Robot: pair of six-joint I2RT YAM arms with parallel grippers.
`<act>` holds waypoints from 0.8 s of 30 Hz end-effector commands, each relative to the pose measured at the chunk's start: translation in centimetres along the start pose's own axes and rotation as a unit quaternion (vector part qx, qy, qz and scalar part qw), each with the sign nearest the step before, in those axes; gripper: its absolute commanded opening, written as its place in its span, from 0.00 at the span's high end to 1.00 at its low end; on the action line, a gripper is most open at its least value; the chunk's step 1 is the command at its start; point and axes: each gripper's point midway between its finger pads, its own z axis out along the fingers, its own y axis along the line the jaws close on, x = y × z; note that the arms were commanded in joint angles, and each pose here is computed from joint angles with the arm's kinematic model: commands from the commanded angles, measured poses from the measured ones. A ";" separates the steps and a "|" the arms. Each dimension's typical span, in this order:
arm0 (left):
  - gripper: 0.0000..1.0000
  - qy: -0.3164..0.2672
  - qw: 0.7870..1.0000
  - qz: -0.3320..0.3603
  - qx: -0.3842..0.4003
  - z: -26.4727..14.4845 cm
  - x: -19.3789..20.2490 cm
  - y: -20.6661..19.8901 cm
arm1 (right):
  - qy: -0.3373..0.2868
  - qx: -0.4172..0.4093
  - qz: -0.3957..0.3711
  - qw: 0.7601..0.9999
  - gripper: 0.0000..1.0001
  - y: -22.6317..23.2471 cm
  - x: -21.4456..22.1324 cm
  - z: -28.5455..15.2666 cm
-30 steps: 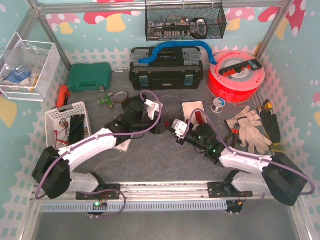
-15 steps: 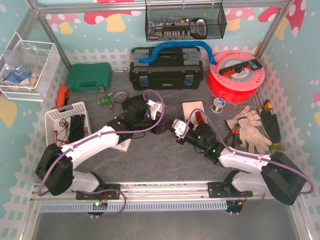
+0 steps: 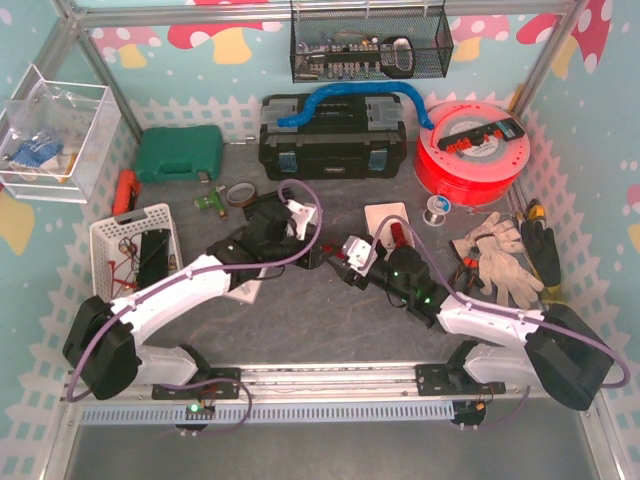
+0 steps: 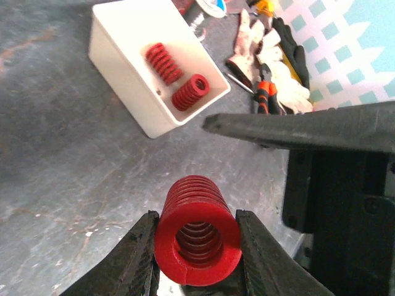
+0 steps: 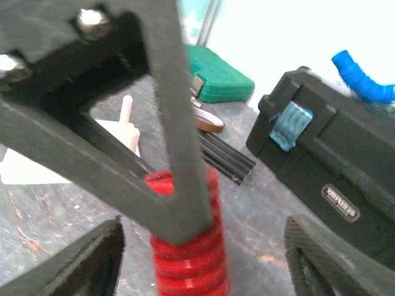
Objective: Install the large spring
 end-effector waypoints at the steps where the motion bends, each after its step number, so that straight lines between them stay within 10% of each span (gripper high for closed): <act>1: 1.00 -0.038 0.998 0.009 -0.050 -2.4 -1.9 1.1 | 0.007 0.046 0.034 0.998 0.25 -1.9 -1.0 -0.9; 6: 1.00 -0.059 0.990 -0.005 -0.129 -5.3 -2.6 4.2 | 0.008 0.076 0.077 0.994 0.02 -3.1 -1.6 -2.4; 24: 1.00 -0.047 0.894 -0.075 -0.440 -15.7 -4.4 20.1 | 0.015 0.189 0.175 0.966 0.01 -6.0 1.1 -5.2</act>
